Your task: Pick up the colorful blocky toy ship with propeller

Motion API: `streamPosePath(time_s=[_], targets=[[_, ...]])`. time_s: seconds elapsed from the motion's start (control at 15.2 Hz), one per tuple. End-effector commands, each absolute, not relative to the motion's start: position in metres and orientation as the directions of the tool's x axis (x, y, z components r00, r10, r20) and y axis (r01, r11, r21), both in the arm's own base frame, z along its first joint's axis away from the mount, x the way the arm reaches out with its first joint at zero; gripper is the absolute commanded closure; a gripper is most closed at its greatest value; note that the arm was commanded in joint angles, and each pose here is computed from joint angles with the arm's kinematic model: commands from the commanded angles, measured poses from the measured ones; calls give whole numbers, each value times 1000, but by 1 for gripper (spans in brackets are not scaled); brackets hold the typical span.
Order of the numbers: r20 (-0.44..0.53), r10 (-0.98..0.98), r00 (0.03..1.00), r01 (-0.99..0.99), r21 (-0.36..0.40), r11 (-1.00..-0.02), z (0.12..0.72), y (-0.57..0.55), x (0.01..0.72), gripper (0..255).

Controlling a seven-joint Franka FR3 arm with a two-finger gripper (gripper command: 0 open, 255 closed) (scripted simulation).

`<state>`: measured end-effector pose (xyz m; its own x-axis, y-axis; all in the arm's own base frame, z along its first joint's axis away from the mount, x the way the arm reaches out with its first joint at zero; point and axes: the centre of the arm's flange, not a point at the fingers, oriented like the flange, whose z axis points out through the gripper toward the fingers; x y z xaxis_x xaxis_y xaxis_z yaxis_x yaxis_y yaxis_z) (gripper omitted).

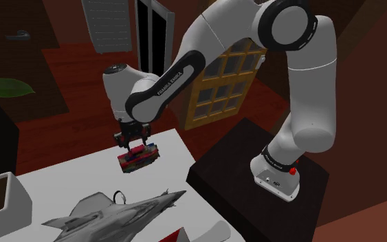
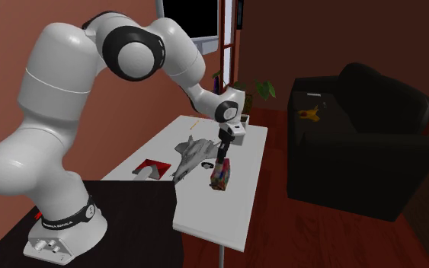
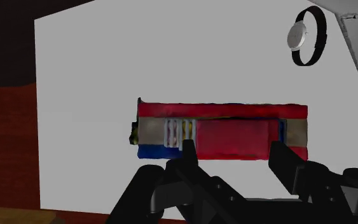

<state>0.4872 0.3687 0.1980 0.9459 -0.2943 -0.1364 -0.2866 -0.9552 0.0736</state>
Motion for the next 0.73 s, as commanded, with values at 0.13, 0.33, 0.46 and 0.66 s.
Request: streamPosePath(time_s=[0.13,0.33,0.46,0.66], targets=[[-136,-294,946,-287,73,-955,219,368,487,255],[-136,-294,946,-287,73,-955,235,368,487,255],[-136,-294,946,-287,73,-955,246,368,487,255],[-136,-294,946,-287,73,-955,257,368,487,255]])
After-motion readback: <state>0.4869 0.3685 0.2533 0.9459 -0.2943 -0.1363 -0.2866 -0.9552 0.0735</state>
